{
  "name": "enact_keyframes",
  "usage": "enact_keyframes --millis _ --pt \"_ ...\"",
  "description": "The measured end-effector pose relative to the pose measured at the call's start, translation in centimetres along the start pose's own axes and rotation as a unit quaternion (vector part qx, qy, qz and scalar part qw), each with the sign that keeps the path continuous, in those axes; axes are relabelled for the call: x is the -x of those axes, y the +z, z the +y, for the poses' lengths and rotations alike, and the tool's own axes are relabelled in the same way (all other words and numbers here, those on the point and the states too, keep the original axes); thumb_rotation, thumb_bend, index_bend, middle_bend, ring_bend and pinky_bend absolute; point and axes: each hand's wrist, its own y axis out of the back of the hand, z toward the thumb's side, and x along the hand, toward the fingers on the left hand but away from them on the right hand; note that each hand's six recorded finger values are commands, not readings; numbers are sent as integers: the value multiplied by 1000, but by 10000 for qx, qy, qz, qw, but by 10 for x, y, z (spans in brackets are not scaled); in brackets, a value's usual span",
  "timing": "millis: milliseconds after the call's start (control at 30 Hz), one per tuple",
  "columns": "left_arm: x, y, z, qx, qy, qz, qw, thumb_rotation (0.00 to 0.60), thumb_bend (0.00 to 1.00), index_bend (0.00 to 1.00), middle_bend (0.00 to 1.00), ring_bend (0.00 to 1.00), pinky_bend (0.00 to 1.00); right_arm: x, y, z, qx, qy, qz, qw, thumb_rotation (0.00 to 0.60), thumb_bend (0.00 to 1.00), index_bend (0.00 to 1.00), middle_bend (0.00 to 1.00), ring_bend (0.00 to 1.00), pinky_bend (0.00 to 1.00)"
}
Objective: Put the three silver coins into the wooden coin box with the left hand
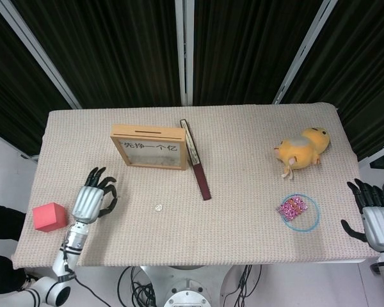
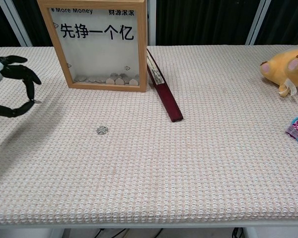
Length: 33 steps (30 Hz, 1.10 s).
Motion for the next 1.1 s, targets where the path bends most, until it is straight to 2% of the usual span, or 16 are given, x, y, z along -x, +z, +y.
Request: enact_keyframes --millis 167,333,500,600,733,867,1100 --pt "5 -4 49 -23 390 40 9992 600 415 609 294 51 46 1 3 0 11 -14 48 10000 600 228 0 0 0 0" --pt "-5 6 116 -163 979 -115 9950 600 414 613 295 51 46 1 8 1 14 -47 101 9999 600 227 0 0 0 0" --pt "-32 34 180 -421 1464 -456 9873 600 414 613 295 51 46 0 9 4 -19 -92 121 9999 600 228 0 0 0 0" --pt "-53 55 200 -536 1485 -659 9853 600 411 613 295 51 45 -1 7 5 -19 -111 77 9999 600 227 0 0 0 0" --pt "-82 71 208 -468 1276 -696 9883 600 409 613 295 51 44 -2 6 4 3 -116 56 9999 600 227 0 0 0 0" --pt "-114 85 204 -178 907 -588 9940 600 408 608 297 51 43 -2 5 1 37 -86 53 9999 600 227 0 0 0 0" --pt "-161 122 175 275 179 -572 9978 600 409 608 301 51 41 0 1 0 85 -84 21 9999 600 227 0 0 0 0"
